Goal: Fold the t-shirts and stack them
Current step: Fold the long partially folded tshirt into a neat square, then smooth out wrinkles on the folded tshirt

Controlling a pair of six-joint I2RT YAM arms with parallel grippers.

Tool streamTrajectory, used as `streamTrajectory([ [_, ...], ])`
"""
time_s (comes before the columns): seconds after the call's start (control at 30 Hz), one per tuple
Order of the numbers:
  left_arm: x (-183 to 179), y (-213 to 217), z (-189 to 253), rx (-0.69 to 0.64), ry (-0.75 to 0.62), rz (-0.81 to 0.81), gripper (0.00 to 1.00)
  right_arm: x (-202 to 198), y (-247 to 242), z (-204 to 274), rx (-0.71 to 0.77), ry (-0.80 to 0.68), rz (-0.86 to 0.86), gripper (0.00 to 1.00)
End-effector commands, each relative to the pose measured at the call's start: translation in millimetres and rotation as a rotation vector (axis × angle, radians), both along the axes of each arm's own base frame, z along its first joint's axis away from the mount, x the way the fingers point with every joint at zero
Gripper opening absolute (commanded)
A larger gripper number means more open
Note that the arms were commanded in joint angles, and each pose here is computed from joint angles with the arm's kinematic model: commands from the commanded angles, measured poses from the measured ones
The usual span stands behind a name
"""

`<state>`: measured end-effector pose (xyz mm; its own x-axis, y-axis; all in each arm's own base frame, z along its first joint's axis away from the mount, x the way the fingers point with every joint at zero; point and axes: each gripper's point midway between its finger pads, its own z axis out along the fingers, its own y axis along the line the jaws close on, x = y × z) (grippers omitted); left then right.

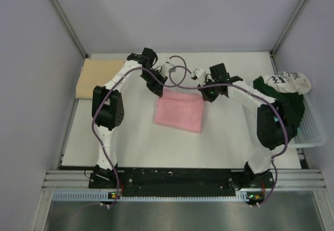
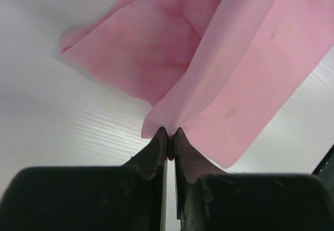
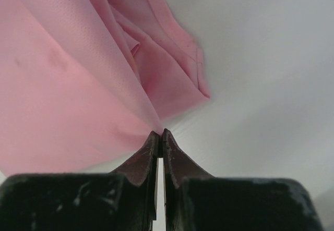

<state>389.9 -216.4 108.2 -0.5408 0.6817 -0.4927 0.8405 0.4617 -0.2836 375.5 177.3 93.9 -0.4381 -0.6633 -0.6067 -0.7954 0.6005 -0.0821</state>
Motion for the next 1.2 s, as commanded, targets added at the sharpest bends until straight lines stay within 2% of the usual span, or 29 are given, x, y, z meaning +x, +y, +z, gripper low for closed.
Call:
streamTrajectory([
  [0.0, 52.0, 3.2, -3.8, 0.037, -0.108, 0.131, 0.11, 54.0, 0.9, 9.9, 0.044, -0.105, -0.131, 0.00],
  [0.17, 118.4, 10.0, -13.8, 0.089, -0.287, 0.347, 0.32, 103.2, -13.7, -14.5, -0.011, -0.117, -0.375, 0.08],
  [0.23, 141.7, 9.6, -5.8, 0.082, -0.356, 0.401, 0.37, 119.3, -27.1, -24.7, -0.025, -0.109, -0.493, 0.13],
  [0.3, 159.5, 10.8, 2.9, 0.083, -0.399, 0.447, 0.40, 128.9, -28.5, -26.6, 0.019, -0.083, -0.557, 0.14],
  [0.33, 165.3, 9.5, 10.7, 0.074, -0.415, 0.457, 0.41, 133.3, -27.6, -23.9, 0.046, -0.078, -0.579, 0.17],
  [0.43, 164.9, 8.1, 24.5, 0.062, -0.429, 0.444, 0.42, 139.1, -23.0, -0.9, 0.097, -0.103, -0.583, 0.34],
  [0.6, 128.3, 6.8, 40.0, 0.019, -0.380, 0.408, 0.41, 115.3, -12.6, 40.2, 0.201, -0.094, -0.548, 0.43],
  [0.7, 85.3, -13.8, 51.5, -0.102, -0.320, 0.327, 0.36, 85.9, -1.5, 49.9, 0.307, -0.031, -0.551, 0.41],
  [0.8, 46.6, -37.0, 38.7, -0.137, -0.271, 0.234, 0.26, 55.0, 19.3, 42.1, 0.401, 0.072, -0.504, 0.25],
  [0.9, 25.7, -57.0, 22.1, -0.163, -0.200, 0.170, 0.26, 34.6, 36.3, 26.6, 0.472, 0.181, -0.475, 0.16],
  [0.97, 30.7, -60.5, 3.8, -0.159, -0.140, 0.211, 0.25, 29.1, 37.2, 8.8, 0.489, 0.224, -0.507, 0.14],
  [1.17, 83.8, -34.0, -46.6, -0.016, -0.049, 0.430, 0.25, 13.7, 35.3, -38.9, 0.478, 0.329, -0.590, 0.11],
])
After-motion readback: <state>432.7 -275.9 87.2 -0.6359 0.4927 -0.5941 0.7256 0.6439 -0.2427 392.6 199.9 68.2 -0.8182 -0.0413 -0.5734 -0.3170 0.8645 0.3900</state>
